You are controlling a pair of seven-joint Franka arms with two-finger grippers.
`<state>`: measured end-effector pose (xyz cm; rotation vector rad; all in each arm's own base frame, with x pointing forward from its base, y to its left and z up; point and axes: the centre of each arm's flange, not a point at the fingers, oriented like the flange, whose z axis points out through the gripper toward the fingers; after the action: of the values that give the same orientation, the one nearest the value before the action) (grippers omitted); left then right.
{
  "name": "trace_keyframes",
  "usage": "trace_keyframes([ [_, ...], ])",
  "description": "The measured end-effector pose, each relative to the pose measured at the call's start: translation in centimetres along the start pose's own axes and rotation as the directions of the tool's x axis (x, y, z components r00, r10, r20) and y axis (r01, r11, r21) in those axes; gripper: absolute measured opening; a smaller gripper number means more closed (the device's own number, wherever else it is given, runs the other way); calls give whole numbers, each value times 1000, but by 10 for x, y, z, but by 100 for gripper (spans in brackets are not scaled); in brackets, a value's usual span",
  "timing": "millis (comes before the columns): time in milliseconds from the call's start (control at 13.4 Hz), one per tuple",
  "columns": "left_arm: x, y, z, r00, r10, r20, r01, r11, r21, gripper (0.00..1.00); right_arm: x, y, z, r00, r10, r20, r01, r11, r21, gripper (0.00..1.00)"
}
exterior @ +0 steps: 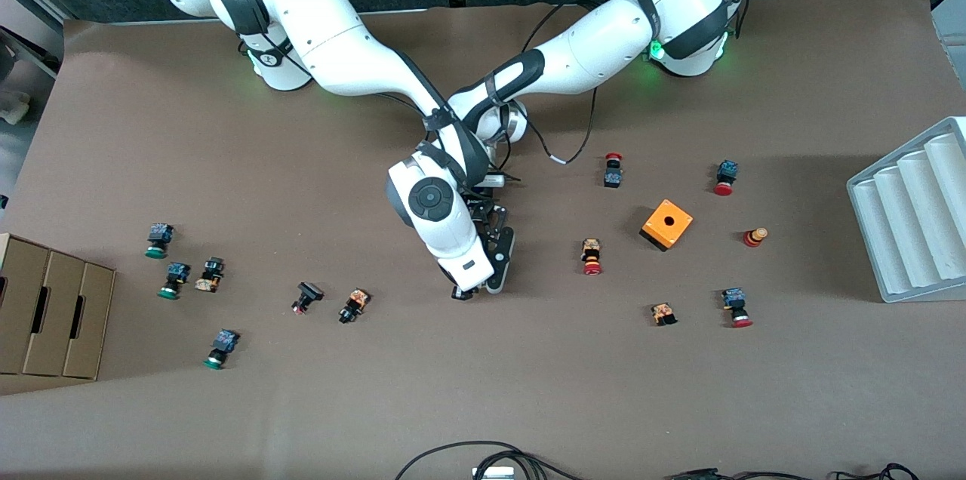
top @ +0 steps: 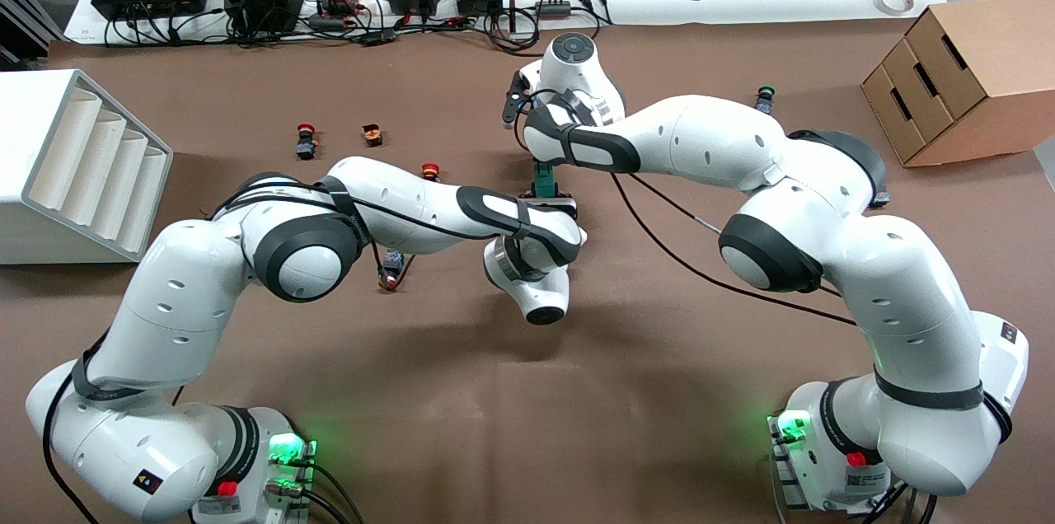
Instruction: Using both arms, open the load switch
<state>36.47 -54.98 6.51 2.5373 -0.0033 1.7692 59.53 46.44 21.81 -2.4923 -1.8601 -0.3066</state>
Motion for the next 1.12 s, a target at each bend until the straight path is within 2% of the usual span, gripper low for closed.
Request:
trace_keyframes([
  [521, 0, 0, 0, 1000, -1, 0, 1, 1000, 0, 50, 1, 1, -2, 1000, 6, -2, -6, 1000, -4, 29],
  [1116, 0, 0, 1, 1000, 0, -1, 0, 1000, 1, 52, 1, 1, -3, 1000, 5, -3, -5, 1000, -5, 28],
])
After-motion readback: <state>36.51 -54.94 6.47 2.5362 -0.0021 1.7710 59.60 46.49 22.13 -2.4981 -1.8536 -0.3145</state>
